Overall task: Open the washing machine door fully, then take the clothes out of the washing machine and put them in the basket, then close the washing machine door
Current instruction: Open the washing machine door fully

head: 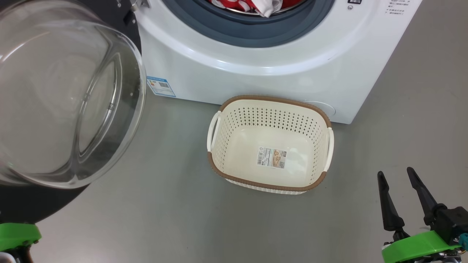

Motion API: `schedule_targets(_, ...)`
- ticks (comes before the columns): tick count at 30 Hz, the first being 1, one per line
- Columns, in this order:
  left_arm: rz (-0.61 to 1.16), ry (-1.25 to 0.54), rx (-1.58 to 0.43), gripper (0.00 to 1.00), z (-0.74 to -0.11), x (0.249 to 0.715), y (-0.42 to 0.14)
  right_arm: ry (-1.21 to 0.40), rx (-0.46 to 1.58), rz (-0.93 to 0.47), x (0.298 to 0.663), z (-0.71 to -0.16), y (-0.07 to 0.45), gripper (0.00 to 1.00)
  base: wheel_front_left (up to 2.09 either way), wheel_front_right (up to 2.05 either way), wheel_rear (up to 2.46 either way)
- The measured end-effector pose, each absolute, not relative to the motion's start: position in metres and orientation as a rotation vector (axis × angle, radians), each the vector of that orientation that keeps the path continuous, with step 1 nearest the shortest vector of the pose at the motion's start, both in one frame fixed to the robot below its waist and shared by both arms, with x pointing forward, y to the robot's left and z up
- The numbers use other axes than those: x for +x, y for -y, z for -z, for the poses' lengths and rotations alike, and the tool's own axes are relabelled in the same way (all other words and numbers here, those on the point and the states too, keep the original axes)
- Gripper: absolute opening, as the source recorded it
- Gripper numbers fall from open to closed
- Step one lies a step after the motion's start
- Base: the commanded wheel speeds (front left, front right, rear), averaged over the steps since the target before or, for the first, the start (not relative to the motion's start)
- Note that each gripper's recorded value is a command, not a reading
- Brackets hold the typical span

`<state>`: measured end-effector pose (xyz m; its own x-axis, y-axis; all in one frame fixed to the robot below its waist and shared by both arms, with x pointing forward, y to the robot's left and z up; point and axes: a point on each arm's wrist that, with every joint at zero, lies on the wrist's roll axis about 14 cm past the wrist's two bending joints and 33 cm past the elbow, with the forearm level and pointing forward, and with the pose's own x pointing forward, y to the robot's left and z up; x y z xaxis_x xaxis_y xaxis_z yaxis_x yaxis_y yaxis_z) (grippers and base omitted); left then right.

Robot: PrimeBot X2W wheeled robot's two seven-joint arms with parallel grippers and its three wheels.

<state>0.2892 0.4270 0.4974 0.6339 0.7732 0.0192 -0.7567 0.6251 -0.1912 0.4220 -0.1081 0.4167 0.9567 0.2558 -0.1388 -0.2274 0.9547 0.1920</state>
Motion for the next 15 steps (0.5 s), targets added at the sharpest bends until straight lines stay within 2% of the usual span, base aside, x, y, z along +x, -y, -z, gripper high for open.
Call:
schedule_targets(9, -0.8, 0.113, -0.126, 0.0, -0.506, 0.296, -0.406, -0.145, 0.173, -0.252, 0.418, -0.425, 0.107, 1.0, 0.0, 0.0, 0.0)
schedule_targets(15, -0.722, 0.085, -0.119, 0.0, -0.5, 0.282, -0.378, -0.125, 0.175, -0.262, 0.411, -0.436, 0.103, 1.0, 0.0, 0.0, 0.0)
